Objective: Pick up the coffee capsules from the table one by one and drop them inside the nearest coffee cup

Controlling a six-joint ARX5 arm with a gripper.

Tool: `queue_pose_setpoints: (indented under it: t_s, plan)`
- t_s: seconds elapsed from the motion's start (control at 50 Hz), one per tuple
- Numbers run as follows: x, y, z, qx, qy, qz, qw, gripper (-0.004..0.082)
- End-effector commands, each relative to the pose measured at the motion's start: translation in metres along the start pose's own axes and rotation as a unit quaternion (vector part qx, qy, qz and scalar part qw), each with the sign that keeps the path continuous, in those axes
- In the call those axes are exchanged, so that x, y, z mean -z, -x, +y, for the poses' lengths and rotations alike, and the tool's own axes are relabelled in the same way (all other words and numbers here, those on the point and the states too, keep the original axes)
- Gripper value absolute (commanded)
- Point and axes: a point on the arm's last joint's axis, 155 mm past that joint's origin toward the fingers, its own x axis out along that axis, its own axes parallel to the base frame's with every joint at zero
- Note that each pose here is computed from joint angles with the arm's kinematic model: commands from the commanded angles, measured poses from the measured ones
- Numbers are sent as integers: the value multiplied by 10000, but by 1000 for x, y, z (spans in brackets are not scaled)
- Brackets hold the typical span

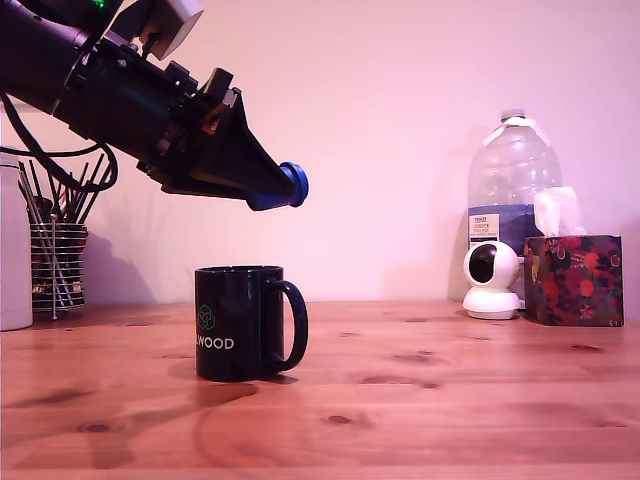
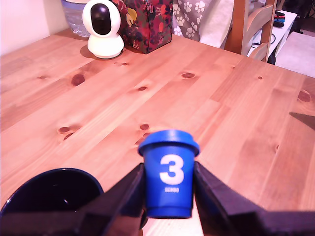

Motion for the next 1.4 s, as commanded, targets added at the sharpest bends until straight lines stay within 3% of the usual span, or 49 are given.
queue_pose_setpoints:
  t_s: [0.0, 0.74, 1.38]
  plan:
    - [13, 1, 5, -92, 86, 141, 9998, 196]
    - [14, 1, 5, -97, 98, 163, 9998, 196]
    - [35, 12, 40, -690, 378, 508, 9956, 196]
